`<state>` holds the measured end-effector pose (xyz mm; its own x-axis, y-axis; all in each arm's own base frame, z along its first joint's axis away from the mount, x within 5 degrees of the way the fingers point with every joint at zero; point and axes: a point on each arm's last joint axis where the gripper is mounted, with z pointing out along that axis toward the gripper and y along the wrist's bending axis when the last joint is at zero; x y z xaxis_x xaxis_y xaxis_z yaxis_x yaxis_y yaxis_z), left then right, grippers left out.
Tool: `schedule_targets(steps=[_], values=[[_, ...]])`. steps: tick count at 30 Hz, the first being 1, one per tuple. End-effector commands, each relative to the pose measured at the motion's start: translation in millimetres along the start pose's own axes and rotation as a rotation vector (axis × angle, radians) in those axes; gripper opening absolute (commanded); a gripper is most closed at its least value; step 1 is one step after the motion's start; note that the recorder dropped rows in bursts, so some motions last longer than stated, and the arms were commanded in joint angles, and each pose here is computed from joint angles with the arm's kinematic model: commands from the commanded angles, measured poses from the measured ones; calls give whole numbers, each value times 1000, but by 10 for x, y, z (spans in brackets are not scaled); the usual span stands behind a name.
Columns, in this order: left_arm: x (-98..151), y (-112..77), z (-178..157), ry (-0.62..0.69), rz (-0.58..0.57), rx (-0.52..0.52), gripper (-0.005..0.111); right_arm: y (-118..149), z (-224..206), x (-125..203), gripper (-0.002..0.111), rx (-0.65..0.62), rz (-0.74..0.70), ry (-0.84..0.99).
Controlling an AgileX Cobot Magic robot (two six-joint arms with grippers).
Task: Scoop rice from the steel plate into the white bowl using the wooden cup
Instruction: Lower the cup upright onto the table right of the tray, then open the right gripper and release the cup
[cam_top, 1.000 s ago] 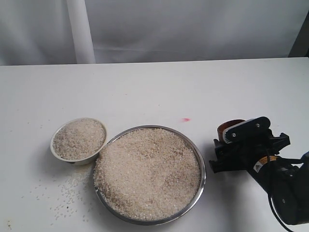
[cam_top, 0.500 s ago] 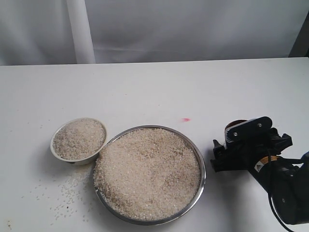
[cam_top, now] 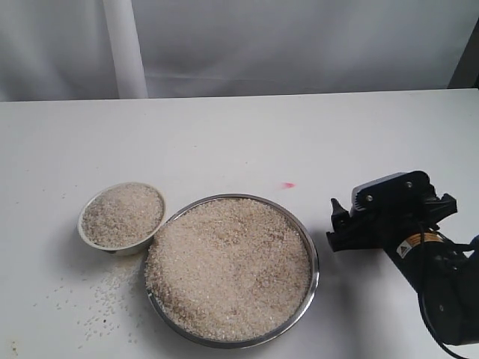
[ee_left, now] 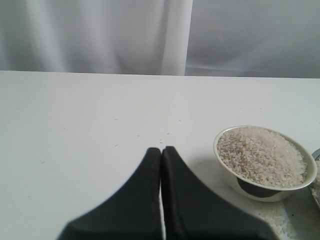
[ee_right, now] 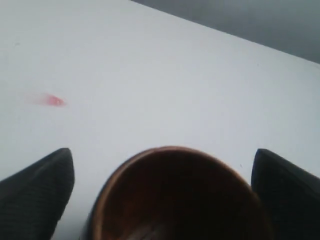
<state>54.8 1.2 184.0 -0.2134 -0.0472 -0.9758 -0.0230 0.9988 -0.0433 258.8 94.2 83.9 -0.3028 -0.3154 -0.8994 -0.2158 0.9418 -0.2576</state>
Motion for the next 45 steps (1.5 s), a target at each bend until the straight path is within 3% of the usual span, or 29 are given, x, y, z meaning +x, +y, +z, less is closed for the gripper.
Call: schedule_targets(steps=[1, 13, 24, 30, 37, 45], values=[[-34, -5, -8, -19, -6, 6, 0, -60, -37, -149, 87, 20, 7, -66], [-34, -5, -8, -19, -6, 6, 0, -151, -325, -676, 87, -2, 77, -213], [-34, -5, -8, -19, -6, 6, 0, -310, -796, -762, 84, -3, 157, -285], [-34, -5, -8, -19, -6, 6, 0, -263, -822, -798, 54, -63, 149, -302], [-34, -5, -8, -19, -6, 6, 0, -253, -816, -775, 1, -71, 147, -275], [-34, -5, -8, -19, -6, 6, 0, -256, -814, -768, 0, -67, 154, -267]])
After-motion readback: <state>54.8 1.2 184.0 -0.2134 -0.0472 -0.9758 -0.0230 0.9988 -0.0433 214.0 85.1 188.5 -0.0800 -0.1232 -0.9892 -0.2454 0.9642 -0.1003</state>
